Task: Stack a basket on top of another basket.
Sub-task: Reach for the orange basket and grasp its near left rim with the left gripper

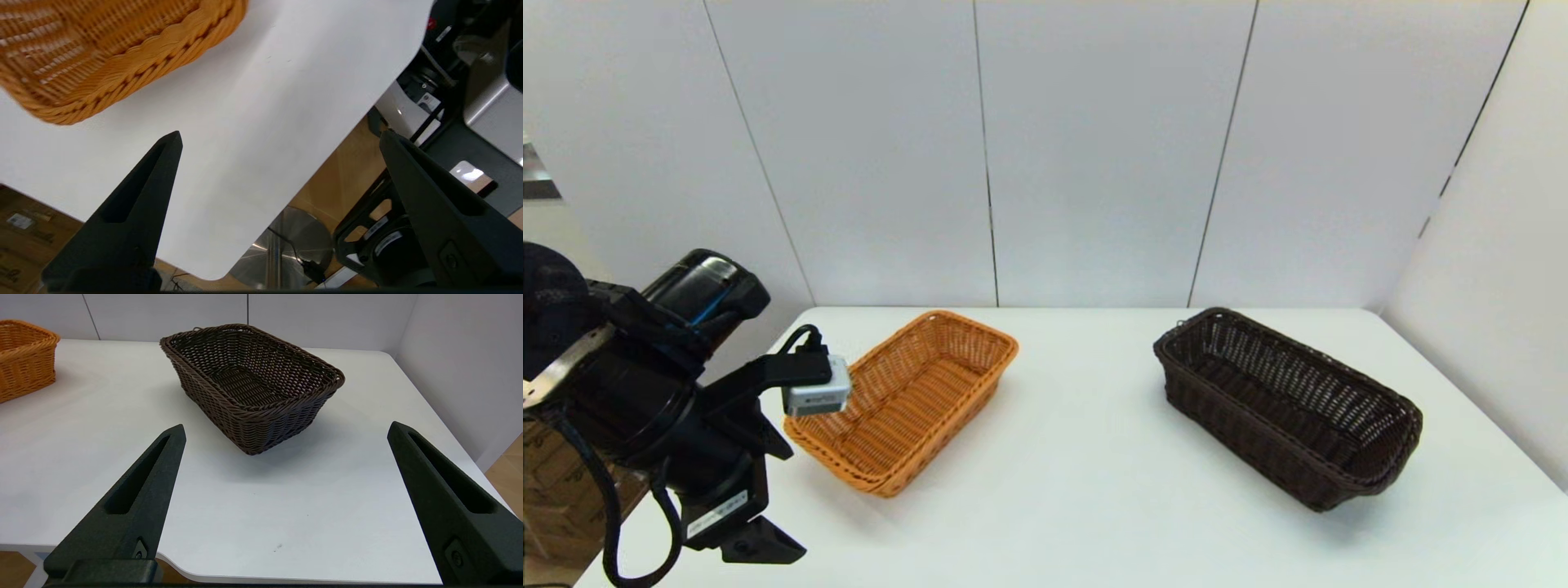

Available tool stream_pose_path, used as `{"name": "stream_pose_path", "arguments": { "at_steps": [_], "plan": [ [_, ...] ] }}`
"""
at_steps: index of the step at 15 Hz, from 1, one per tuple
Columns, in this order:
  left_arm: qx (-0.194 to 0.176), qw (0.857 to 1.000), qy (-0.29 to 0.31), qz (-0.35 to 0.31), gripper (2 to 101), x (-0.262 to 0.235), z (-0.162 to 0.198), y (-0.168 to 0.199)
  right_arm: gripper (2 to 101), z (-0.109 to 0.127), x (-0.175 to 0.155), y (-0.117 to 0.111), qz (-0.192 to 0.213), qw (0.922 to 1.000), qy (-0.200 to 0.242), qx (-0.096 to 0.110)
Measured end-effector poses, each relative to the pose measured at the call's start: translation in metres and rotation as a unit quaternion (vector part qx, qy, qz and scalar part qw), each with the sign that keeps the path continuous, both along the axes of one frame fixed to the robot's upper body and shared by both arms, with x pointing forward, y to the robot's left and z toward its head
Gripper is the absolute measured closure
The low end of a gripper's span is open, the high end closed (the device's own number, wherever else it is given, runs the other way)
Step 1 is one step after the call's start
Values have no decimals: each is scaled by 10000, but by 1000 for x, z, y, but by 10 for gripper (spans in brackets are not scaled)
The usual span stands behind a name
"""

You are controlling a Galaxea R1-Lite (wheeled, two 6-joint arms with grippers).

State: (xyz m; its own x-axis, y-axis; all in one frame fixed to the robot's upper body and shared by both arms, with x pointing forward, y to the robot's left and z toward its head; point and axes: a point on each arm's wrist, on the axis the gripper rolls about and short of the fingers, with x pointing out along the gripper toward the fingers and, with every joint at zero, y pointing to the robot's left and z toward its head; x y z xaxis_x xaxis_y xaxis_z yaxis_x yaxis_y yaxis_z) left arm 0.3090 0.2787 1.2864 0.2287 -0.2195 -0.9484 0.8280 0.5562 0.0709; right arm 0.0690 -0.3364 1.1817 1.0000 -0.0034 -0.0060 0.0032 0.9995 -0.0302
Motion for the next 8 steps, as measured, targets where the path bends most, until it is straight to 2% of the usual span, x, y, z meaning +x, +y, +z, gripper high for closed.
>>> {"name": "stream_pose_path", "arguments": {
  "at_steps": [4, 8],
  "plan": [
    [34, 9999, -105, -87, 54, 12, 5, 5, 43, 0, 0, 0, 0, 10000, 2, 0],
    [0, 9991, -185, -382, 54, 20, 8, -8, 43, 0, 0, 0, -2, 10000, 2, 0]
  ]
}}
